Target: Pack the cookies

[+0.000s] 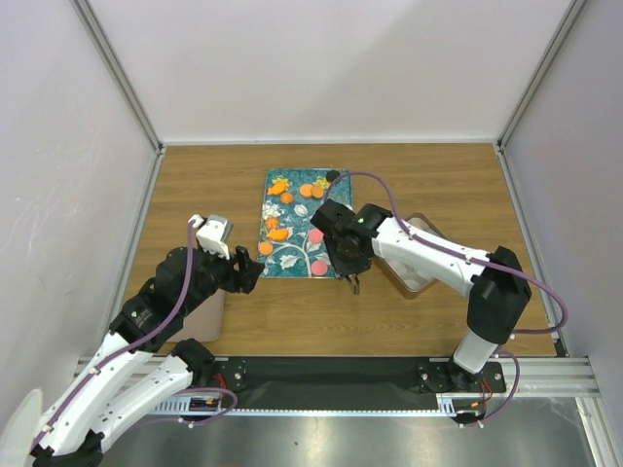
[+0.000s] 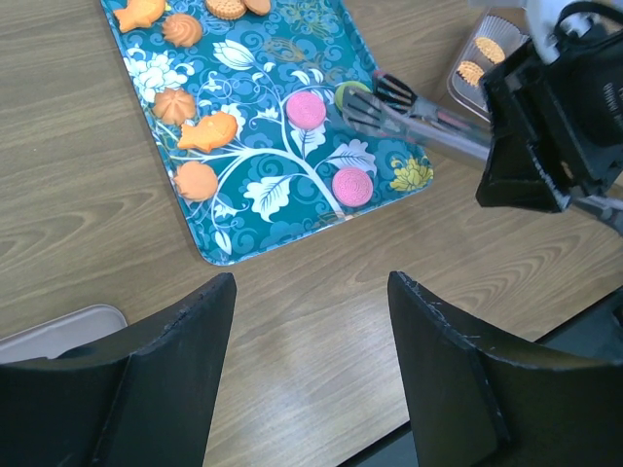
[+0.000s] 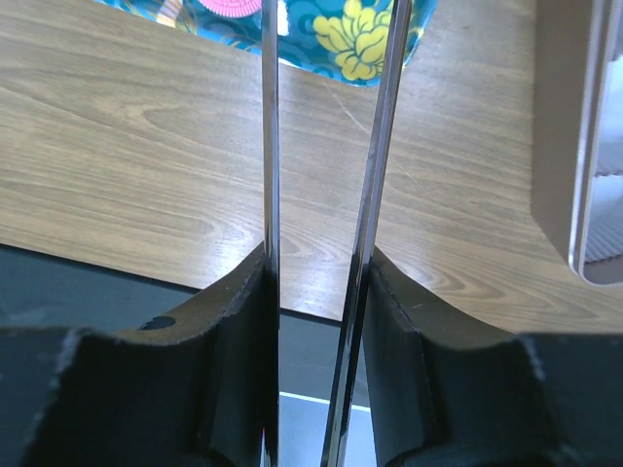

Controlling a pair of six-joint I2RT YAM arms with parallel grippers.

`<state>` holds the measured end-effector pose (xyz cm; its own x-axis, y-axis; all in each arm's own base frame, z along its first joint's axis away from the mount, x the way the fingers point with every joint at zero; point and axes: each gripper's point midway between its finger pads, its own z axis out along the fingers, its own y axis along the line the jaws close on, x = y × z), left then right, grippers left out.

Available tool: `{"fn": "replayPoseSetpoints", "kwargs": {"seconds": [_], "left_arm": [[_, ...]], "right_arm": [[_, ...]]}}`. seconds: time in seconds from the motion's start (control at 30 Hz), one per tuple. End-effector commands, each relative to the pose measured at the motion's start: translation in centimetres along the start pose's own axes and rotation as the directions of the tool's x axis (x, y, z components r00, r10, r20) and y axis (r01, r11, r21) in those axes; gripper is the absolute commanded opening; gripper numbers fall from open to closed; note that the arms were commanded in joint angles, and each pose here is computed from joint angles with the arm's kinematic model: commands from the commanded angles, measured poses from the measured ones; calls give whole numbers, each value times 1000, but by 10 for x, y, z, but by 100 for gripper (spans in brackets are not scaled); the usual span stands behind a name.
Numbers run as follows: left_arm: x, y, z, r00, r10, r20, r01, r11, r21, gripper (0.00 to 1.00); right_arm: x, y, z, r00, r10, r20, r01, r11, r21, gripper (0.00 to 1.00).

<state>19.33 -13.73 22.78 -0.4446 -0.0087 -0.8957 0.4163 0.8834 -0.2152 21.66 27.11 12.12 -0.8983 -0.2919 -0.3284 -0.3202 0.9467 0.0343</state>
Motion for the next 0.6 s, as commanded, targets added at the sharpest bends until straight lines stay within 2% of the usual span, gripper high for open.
{"fn": "replayPoseSetpoints", "kwargs": {"seconds": [0.0,0.2,0.27,0.57], "left_arm": [[-3,-2,0,1000,6,21,-6,1000,6,70],[-3,-2,1,1000,6,17,-6,1000,9,70],[-3,-4,1,1000,7,14,-7,1000,13,70],[0,-8,4,1000,15,-2,-15,999,38,70]], "right_arm": [[-25,-15,-41,993,37,116,-37,999,-7,28],[-23,-57,-69,972,150,181,-153,988,2,29],[-23,-80,-81,949,222,222,-227,974,-5,29],[26,-159,-63,868,452,205,-470,881,48,30]]}}
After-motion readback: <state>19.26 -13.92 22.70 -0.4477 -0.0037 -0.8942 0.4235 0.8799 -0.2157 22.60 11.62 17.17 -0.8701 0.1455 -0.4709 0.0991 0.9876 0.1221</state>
